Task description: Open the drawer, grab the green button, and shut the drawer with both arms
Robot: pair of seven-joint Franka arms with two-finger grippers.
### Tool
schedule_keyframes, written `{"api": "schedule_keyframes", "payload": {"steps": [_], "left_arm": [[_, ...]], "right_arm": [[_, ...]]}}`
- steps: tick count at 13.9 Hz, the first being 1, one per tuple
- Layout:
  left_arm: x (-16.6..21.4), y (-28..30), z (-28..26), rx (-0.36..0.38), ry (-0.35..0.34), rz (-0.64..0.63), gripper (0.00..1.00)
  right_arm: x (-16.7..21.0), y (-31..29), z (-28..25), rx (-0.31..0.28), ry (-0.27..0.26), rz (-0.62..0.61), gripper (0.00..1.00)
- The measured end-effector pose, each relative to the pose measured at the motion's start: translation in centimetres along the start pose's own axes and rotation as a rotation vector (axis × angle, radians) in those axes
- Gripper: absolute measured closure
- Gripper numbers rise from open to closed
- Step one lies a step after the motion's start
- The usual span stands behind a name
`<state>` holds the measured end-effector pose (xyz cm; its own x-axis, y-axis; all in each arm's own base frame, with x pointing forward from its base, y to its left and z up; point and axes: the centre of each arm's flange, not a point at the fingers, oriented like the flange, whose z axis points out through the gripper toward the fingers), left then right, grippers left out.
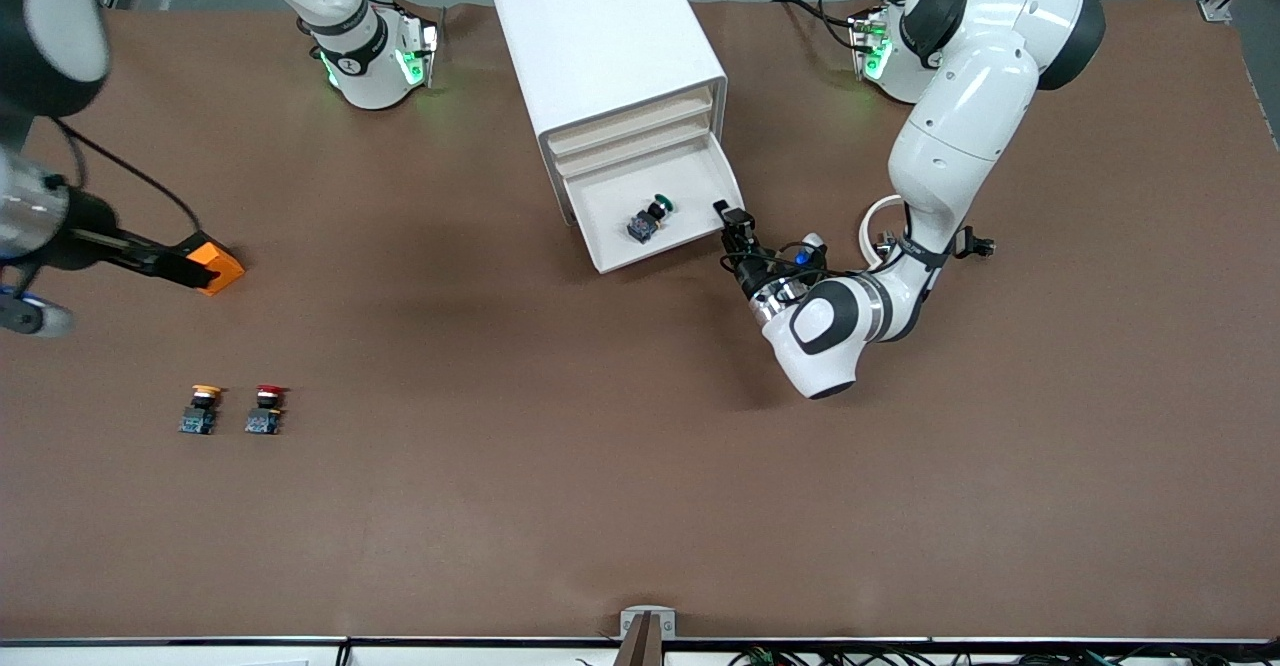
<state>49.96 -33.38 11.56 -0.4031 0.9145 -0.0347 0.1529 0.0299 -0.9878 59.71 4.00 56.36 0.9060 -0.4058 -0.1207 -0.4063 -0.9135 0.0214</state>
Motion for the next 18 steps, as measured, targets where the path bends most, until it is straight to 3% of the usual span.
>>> {"api": "schedule_keyframes", "payload": {"steps": [3, 4, 9, 12, 14, 18], "left_arm": [[-0.2, 0.0, -0.6, -0.008, -0.03, 0.011, 0.9], [-0.3, -0.2, -0.8, -0.01, -0.037, 0.016, 0.83], [-1.1, -1.1, -2.1, -0.032, -0.054, 0.071, 0.31], [-1.5, -1.9, -3.9, -0.084, -0.049, 0.203, 0.02], [-1.1, -2.3, -5.6, -0.134, -0.03, 0.323, 0.0], [0.1, -3.0, -9.7, -0.262, 0.007, 0.558, 0.0]], "right_arm": [[-3.4, -6.1, 0.2, 0.022, 0.003, 0.06, 0.0], [-4.6, -8.0, 0.4, 0.019, 0.003, 0.066, 0.0], [-10.9, -17.4, 3.7, 0.028, 0.03, 0.154, 0.0], [-15.9, -23.0, 7.5, 0.071, 0.03, 0.155, 0.0], [-19.0, -26.4, 10.7, 0.09, -0.002, 0.127, 0.0], [-23.7, -32.2, 17.0, 0.097, 0.005, 0.151, 0.0]]}}
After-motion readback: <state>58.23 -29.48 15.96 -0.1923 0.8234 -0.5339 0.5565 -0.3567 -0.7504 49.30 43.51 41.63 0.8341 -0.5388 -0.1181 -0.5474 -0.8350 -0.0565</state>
